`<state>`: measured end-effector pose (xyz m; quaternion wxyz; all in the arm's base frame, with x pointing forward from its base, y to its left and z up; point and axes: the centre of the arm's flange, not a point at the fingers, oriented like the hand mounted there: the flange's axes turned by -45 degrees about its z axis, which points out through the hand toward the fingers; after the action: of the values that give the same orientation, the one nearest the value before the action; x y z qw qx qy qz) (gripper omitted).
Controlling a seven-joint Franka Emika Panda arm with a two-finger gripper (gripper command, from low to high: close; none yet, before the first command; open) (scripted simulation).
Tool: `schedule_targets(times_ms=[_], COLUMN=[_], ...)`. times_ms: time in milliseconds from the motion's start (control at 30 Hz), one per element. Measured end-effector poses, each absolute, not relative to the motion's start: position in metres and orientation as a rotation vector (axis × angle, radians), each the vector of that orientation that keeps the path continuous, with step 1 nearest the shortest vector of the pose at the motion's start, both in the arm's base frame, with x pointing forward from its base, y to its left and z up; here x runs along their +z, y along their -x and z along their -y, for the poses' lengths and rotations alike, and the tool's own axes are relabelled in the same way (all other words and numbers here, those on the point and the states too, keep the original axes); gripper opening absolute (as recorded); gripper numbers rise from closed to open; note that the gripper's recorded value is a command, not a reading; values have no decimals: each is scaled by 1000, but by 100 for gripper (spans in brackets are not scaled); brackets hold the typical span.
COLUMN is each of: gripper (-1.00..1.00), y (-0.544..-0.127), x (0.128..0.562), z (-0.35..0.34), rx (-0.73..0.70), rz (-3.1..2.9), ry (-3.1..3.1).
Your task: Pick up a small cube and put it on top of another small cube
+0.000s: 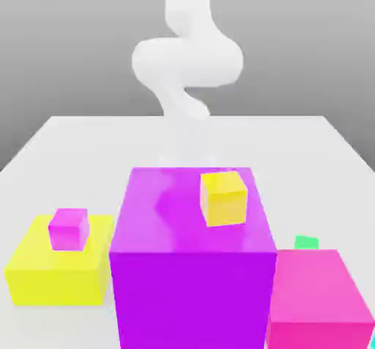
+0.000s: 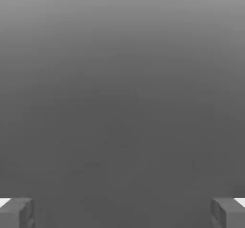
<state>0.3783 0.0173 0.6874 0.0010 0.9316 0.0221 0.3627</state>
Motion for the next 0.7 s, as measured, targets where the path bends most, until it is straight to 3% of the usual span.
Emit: schedule_targets(times_ms=[367,700], gripper=[0,0], y=[-488,-523], x=[553,396], z=[-115,-224], rx=[753,408], rz=[-500,-922], ry=[-2984,-2953])
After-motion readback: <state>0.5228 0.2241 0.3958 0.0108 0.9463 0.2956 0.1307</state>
